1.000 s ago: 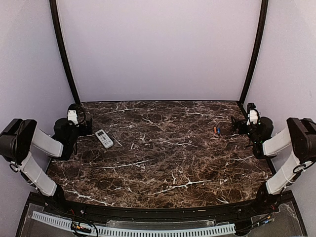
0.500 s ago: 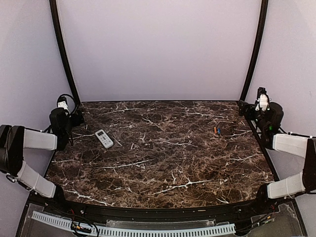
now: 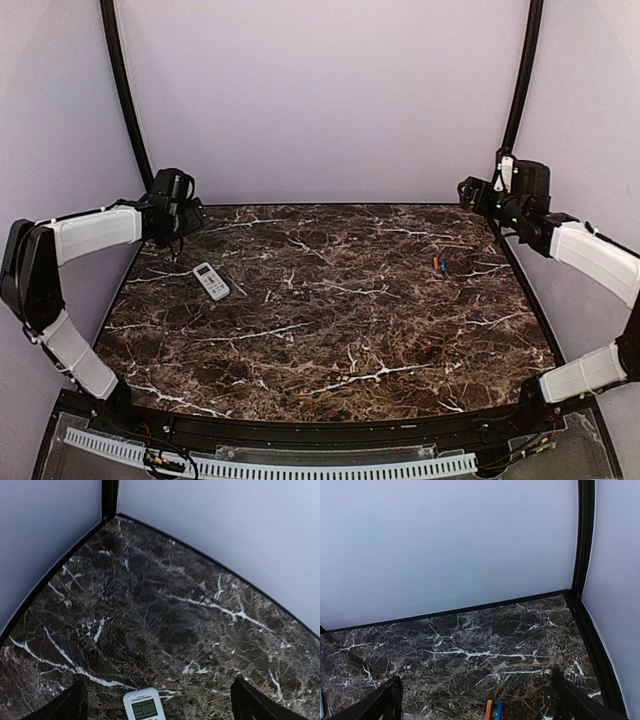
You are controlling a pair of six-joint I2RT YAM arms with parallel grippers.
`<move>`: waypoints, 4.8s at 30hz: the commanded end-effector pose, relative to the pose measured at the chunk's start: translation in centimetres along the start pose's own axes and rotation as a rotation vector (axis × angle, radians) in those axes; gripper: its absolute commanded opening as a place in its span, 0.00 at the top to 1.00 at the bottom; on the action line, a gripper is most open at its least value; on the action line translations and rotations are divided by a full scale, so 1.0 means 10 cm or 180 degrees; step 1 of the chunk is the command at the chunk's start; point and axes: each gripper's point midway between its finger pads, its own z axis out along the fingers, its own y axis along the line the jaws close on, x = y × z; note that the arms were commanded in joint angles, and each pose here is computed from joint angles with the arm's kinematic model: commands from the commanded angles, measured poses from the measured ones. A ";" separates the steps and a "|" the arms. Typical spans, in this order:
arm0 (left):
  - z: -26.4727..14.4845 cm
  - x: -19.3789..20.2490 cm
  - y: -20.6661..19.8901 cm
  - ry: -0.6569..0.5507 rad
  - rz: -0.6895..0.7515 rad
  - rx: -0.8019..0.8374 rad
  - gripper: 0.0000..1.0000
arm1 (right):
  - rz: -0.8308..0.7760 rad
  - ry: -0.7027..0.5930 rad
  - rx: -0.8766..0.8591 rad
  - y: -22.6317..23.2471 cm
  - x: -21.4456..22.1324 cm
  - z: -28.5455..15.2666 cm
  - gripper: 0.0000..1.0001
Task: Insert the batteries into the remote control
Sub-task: Pick up the remote control from the center of the board, then pass from the left arm to the right, then place the remote control at the center of the board.
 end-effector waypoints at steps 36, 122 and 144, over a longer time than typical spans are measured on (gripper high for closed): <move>0.66 1.86 0.38 0.2369 0.1025 -0.0421 0.21 | -0.0498 0.0918 0.0497 0.06 0.90 -0.05 0.01; -3.68 -0.18 -1.40 -0.1211 0.1437 0.4016 0.01 | -0.4000 0.2102 -0.2534 2.95 2.27 -1.12 0.95; -3.36 0.06 -1.31 -0.0927 0.1868 0.3576 0.01 | -0.4946 0.3835 -0.2489 2.31 3.83 -1.27 0.37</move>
